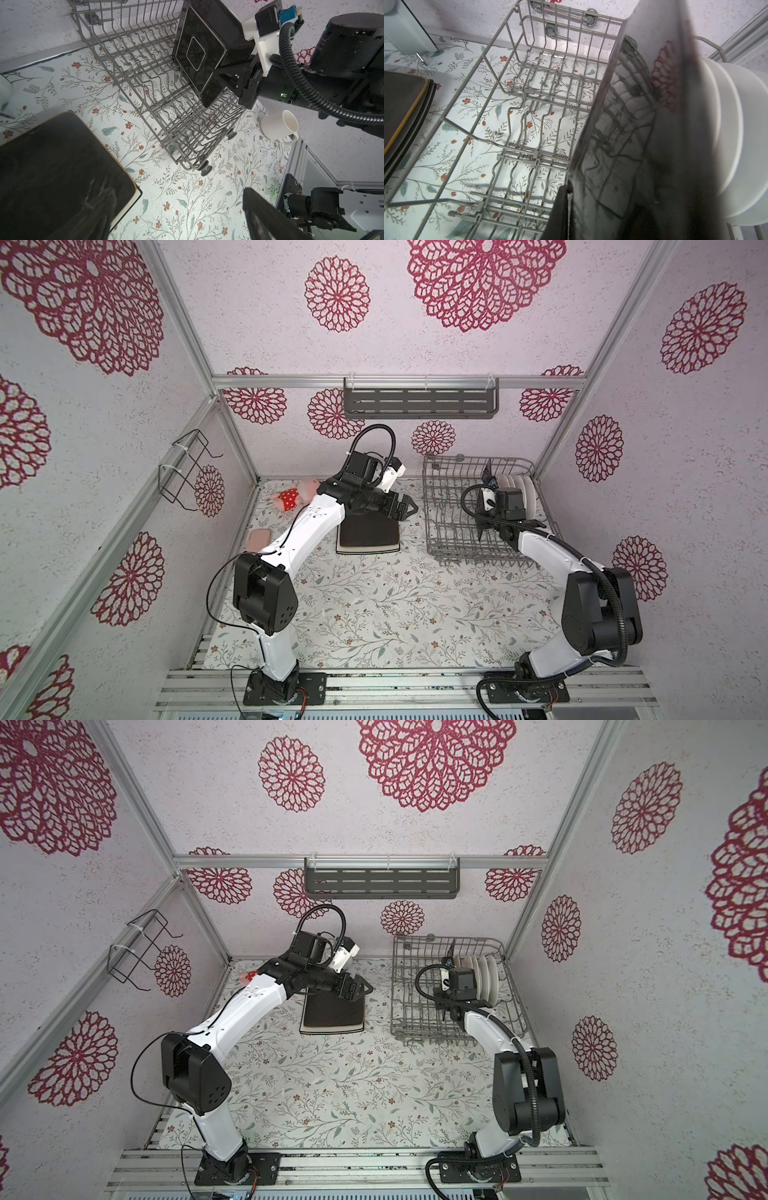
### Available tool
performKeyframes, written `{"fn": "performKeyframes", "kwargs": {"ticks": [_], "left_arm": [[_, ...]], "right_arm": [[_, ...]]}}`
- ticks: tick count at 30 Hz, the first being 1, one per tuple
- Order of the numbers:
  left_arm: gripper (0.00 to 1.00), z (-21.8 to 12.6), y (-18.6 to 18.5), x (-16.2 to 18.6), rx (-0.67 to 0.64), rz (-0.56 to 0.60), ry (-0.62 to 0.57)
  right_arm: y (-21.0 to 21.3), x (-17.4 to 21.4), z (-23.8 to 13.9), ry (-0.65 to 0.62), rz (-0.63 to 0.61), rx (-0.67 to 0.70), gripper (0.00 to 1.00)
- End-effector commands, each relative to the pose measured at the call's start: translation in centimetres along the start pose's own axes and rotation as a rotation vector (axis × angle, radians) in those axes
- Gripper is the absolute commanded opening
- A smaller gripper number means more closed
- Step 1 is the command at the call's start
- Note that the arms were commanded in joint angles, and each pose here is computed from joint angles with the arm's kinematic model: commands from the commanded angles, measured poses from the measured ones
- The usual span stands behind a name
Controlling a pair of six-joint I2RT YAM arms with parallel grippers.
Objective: Unload the plates from the dish rack
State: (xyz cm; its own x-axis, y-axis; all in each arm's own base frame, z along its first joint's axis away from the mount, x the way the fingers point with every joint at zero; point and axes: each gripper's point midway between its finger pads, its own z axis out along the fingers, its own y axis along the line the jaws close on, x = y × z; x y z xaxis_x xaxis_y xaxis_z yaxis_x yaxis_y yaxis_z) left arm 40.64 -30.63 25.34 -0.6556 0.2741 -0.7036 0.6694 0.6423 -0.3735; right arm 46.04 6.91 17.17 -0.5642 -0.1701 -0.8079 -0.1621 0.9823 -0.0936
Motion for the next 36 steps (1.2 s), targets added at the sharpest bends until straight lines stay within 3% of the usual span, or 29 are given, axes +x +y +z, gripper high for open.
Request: {"fn": "performKeyframes", "kwargs": {"ticks": [1,13,27,36], "left_arm": [[0.97,-1.6,-1.5,-1.0,0.02,0.038,-0.048],[0.97,-3.5,-1.9,-1.8,-0.001,0.037,-0.109],[0.97,-11.7,-0.4,-5.3,-0.026,-0.094,-0.302],[0.97,-11.5,0.3,-3.8,-0.018,-0.14,-0.284]], "right_arm": [[0.3,-8.3,-4.8,-0.268,-0.047,-0.019,0.02],[3.3,-11.5,-8.5,-0.355,-0.186,-0.063,0.01],[10.5,-15.4,-15.5,-0.534,-0.434,0.006,0.0],[11.8,-13.1,-13.2,-0.453,-0.458,-0.012,0.0]]}}
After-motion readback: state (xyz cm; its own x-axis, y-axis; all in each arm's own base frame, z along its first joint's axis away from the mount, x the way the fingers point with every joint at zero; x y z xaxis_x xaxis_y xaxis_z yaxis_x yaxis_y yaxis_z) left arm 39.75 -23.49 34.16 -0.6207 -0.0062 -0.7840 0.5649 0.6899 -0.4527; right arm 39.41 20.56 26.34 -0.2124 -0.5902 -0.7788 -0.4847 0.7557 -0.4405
